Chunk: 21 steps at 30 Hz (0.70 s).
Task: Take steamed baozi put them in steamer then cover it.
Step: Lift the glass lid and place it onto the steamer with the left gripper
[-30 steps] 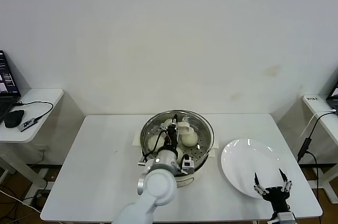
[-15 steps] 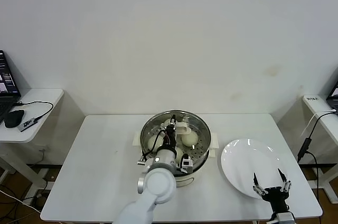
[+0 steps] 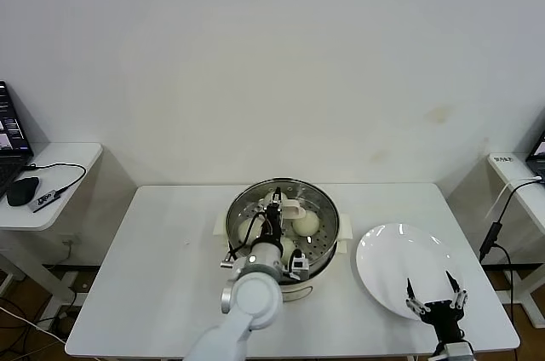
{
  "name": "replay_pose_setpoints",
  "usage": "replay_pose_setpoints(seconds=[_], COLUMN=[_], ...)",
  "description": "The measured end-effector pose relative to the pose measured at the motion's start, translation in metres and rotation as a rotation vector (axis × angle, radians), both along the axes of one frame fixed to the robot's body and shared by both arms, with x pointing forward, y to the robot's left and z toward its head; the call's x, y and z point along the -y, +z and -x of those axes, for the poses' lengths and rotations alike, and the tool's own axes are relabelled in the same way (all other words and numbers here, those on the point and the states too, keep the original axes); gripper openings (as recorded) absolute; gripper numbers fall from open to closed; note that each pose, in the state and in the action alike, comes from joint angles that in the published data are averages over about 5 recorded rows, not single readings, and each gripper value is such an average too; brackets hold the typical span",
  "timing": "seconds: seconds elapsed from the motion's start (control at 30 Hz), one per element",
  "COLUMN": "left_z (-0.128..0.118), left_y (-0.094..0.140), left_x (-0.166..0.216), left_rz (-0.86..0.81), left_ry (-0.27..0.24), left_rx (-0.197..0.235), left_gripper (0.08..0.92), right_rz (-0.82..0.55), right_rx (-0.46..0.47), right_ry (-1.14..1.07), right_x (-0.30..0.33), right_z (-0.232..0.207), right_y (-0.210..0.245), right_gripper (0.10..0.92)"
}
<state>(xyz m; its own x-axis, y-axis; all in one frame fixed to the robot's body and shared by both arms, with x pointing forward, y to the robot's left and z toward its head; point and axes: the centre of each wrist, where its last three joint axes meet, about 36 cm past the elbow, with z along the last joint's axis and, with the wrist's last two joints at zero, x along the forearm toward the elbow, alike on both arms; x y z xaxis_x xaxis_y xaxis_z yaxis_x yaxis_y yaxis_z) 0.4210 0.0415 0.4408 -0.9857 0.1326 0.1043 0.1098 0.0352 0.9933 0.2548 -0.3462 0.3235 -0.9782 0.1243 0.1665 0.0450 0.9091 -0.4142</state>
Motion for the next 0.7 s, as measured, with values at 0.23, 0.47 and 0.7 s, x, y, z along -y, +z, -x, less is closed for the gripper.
replay_pose_setpoints(seconds=[0.23, 0.47, 0.7], left_z=[0.0, 0.008, 0.027], left_y=[-0.001, -0.001, 0.002], left_x=[0.001, -0.003, -0.01], left_rz=[0.012, 0.026, 0.051], left_ry=[0.003, -0.004, -0.029], left_rx=[0.01, 0.019, 0.03], left_gripper=[0.199, 0.397, 0.605], right_rz=[0.001, -0.003, -0.01], right_rx=[0.001, 0.004, -0.002], right_ry=[0.003, 0.005, 0.004], right_x=[0.001, 0.0, -0.002], right_z=[0.0, -0.002, -0.001], right_y=[0.0, 0.0, -0.002], right_gripper=[0.823, 0.823, 0.823])
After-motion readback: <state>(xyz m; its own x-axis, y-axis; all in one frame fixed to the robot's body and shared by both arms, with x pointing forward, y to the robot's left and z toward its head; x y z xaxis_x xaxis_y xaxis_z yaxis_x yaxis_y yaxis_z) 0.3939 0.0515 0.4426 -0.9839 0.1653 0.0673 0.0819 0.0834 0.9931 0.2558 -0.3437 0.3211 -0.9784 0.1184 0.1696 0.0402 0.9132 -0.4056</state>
